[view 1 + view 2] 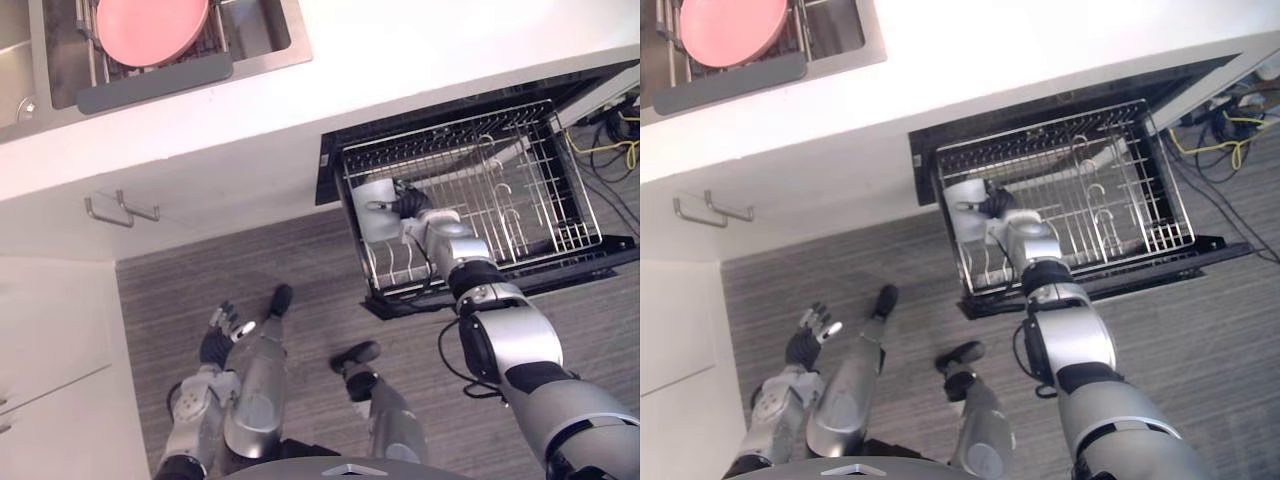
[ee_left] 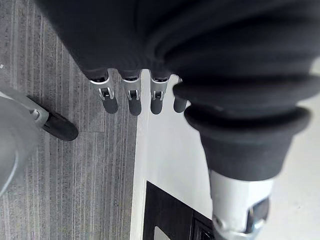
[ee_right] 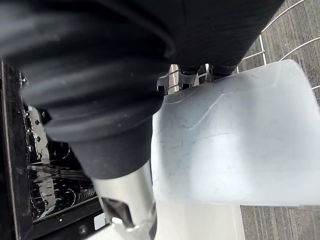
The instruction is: Walk over to the sink, pick up the cup, carry it to the dishwasher, place the cup inside the dishwasher, then close the dishwasher door
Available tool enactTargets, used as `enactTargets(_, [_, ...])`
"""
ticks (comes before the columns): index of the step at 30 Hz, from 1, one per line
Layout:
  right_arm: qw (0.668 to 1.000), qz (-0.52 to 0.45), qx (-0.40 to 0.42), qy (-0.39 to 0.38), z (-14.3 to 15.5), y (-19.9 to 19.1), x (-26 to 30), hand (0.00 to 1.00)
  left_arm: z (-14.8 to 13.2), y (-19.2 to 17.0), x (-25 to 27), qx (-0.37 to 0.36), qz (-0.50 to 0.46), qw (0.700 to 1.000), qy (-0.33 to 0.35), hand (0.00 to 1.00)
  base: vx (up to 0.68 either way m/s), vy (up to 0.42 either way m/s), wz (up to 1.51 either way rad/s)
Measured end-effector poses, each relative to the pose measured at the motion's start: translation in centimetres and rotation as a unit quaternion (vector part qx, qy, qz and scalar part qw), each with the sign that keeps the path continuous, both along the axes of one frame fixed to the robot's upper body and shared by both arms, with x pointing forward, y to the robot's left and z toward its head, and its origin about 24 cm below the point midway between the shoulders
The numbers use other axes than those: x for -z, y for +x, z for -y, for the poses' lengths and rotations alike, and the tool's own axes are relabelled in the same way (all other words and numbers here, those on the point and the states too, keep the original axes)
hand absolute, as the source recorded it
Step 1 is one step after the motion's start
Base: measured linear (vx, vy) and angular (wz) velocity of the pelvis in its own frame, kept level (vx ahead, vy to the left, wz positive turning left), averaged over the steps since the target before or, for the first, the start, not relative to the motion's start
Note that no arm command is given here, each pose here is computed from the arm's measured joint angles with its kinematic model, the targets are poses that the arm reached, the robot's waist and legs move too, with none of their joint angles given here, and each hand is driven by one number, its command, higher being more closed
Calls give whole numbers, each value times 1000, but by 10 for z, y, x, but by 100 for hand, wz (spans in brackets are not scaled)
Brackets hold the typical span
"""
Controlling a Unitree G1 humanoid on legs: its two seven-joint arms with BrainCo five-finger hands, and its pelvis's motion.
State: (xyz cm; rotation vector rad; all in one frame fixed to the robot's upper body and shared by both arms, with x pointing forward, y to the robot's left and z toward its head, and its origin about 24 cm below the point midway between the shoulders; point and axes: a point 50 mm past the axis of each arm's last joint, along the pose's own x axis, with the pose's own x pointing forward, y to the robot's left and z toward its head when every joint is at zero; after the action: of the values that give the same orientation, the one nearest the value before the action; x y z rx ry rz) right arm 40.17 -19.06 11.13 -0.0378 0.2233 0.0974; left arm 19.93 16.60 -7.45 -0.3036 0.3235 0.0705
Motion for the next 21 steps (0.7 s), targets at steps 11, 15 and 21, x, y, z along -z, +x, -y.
enactTargets(11, [999, 27, -17, 34, -19, -1, -1, 0, -1, -3, 8, 8, -24, 1000, 19, 0, -59, -82, -19])
enactTargets(15, [997, 72, -21, 32, -23, 1, -20, 0, -8, -4, 10, 1, -34, 999, 33, 0, -51, -59, -26])
enactTargets(21, [992, 116, -38, 26, -30, 0, -39, 0, -13, -6, 13, 5, -44, 998, 49, 0, -45, -31, -25])
